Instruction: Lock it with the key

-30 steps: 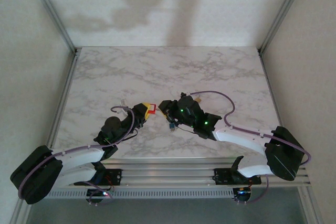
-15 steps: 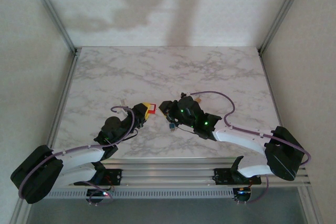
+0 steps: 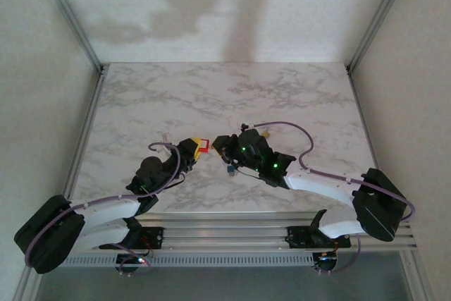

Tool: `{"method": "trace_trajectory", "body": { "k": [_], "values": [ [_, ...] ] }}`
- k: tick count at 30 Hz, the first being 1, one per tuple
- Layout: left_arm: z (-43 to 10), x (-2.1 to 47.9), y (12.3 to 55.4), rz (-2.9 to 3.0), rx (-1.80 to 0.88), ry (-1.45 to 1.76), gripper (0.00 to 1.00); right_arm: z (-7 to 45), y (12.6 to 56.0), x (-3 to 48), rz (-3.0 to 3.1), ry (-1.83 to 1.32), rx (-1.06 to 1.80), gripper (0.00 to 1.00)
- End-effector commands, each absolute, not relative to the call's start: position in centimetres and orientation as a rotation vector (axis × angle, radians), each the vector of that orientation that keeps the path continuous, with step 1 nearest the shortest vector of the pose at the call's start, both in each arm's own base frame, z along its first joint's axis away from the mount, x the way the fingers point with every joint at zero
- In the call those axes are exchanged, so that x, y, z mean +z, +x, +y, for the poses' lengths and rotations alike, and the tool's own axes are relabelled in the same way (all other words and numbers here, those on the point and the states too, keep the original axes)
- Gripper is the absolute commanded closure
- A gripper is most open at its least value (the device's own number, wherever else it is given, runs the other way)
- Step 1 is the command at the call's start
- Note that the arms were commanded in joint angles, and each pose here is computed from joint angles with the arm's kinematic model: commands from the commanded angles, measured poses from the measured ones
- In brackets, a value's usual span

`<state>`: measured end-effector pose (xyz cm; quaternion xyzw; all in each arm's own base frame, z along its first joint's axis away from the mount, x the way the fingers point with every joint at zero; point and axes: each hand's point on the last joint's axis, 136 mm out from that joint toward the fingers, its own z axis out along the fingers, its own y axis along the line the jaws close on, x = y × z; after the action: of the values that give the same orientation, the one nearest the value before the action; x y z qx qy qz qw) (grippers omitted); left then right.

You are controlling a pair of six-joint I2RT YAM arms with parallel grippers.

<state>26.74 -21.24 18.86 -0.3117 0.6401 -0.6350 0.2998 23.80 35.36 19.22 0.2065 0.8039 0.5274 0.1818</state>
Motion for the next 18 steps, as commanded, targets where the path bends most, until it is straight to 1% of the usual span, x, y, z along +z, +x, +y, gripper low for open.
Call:
{"method": "trace_trajectory", "body": {
  "k": [1,8,18],
  "values": [
    [-21.5,20.0,26.7,1.66,-1.732,-0.819,1.0,36.2,23.4,20.4,2.231,0.512,1.552,0.84],
    [-21.5,20.2,26.5,1.637,-1.795,-0.867,1.0,36.2,23.3,20.4,2.219,0.47,1.55,0.84],
    [-22.1,20.5,26.2,1.644,-1.858,-0.905,1.0,37.1,22.8,21.8,2.175,0.3,1.559,0.83]
  ]
}}
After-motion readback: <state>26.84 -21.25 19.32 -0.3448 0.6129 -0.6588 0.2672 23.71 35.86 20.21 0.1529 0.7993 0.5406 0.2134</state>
